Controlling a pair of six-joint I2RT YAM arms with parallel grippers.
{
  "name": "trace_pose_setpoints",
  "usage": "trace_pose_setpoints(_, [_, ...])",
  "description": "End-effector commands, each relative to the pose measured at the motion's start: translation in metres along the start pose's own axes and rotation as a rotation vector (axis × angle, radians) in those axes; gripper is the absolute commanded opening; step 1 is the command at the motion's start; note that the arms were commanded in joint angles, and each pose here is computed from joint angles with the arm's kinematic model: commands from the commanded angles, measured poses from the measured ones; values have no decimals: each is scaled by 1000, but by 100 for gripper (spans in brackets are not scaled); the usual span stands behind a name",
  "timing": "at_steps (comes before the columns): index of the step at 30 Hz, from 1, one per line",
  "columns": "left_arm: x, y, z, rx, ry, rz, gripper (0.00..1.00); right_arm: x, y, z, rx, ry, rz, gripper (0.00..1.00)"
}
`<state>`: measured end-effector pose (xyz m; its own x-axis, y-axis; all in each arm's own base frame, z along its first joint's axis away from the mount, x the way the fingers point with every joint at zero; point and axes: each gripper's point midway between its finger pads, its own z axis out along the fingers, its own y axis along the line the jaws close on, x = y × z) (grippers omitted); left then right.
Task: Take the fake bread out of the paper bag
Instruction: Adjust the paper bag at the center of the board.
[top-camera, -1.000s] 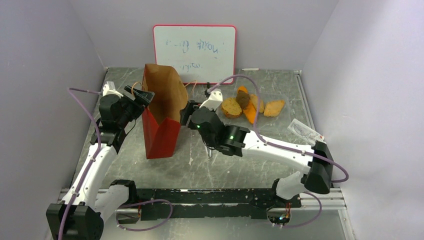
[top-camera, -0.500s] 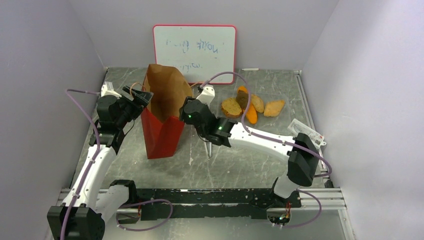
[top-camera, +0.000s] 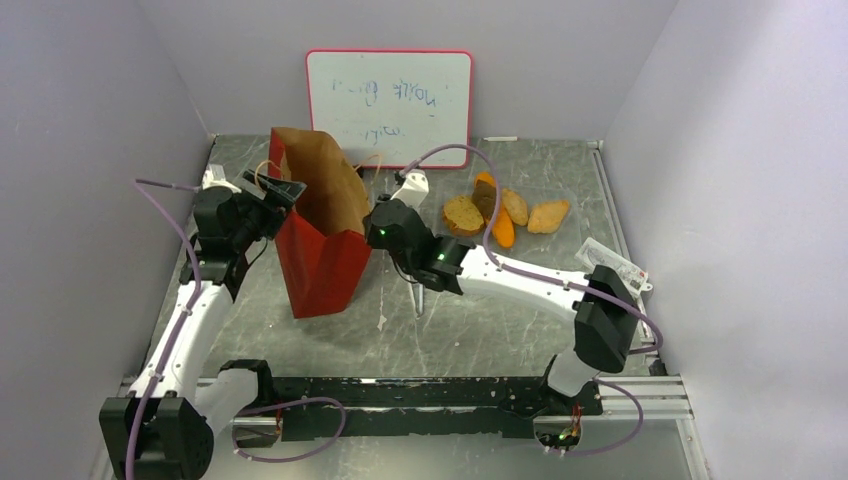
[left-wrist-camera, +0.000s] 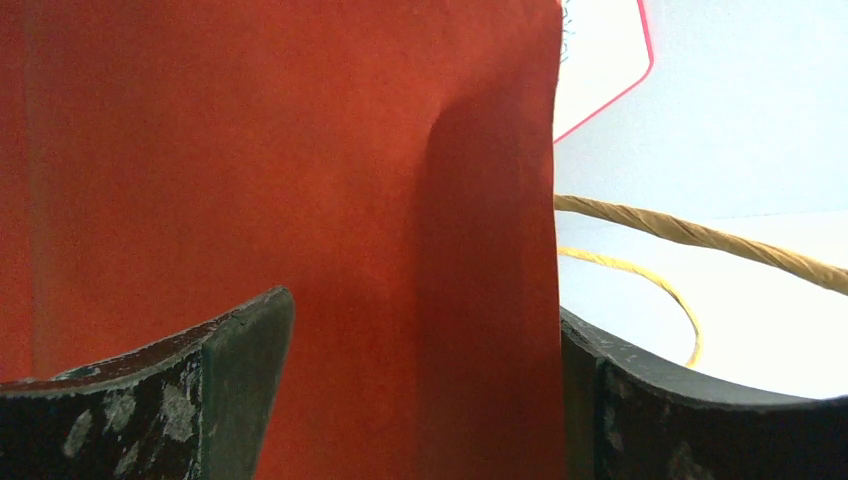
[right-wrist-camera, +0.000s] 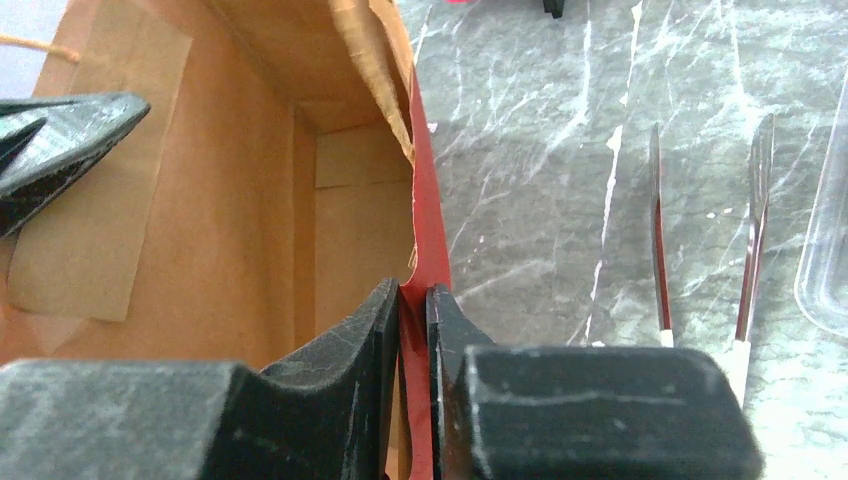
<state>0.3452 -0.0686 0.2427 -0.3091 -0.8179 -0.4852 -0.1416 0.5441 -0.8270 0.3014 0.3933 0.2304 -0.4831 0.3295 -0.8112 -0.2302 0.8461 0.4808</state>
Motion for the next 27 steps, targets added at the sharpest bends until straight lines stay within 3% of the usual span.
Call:
trace_pose_setpoints(1, [-3,-26,0,88,45,-55,77,-10,4,-14,-31,-52,-24,14])
trace_pose_setpoints(14, [-3,-45,-8,113,148,162,77,-35,29,-39,-45,-126,-83,13])
trace_pose_setpoints(27, [12,9,-5,-54,212,233,77,-57,46,-65,-99,-183,-70,12])
